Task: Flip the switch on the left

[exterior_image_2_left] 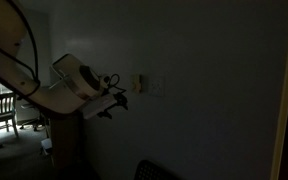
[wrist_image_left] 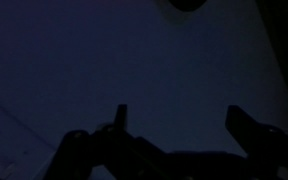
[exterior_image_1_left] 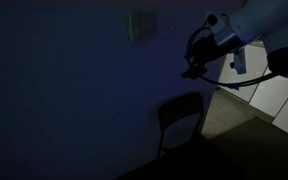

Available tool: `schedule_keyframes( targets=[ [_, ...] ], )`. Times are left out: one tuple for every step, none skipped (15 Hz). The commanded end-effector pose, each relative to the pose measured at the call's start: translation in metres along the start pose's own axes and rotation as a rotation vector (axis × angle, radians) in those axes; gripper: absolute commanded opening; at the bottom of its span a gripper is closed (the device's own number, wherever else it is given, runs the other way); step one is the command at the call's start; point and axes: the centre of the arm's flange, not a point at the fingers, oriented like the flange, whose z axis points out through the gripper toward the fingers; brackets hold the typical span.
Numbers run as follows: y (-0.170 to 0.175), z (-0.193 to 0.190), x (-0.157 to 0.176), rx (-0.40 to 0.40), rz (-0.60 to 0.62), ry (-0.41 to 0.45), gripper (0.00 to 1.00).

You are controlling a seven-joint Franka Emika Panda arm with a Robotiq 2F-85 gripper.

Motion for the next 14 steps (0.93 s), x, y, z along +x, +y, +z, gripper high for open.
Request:
schedule_keyframes(
  targets=[
    [0.018,0.006,0.021,0.059,-0.187,-0.047,1.0],
    [-0.008,0.012,0.003,0.035,-0.097,-0.02,1.0],
    [-0.011,0.016,0.006,0.047,-0.131,-0.027,1.0],
    [-0.014,0.019,0.009,0.054,-0.149,-0.029,1.0],
    [-0.015,0.02,0.011,0.056,-0.157,-0.029,1.0],
    [-0.015,0.021,0.012,0.056,-0.16,-0.03,1.0],
    [-0.014,0.02,0.01,0.051,-0.173,-0.033,1.0],
    [-0.013,0.019,0.009,0.054,-0.237,-0.012,1.0],
    [-0.012,0.017,0.008,0.055,-0.304,-0.02,1.0],
    [-0.011,0.015,0.007,0.051,-0.359,-0.023,1.0],
    [-0.01,0.013,0.007,0.058,-0.409,-0.028,1.0],
    [-0.009,0.011,0.007,0.069,-0.462,-0.041,1.0],
    [-0.009,0.011,0.008,0.072,-0.507,-0.05,1.0],
    [-0.009,0.01,0.008,0.073,-0.55,-0.058,1.0]
  ],
)
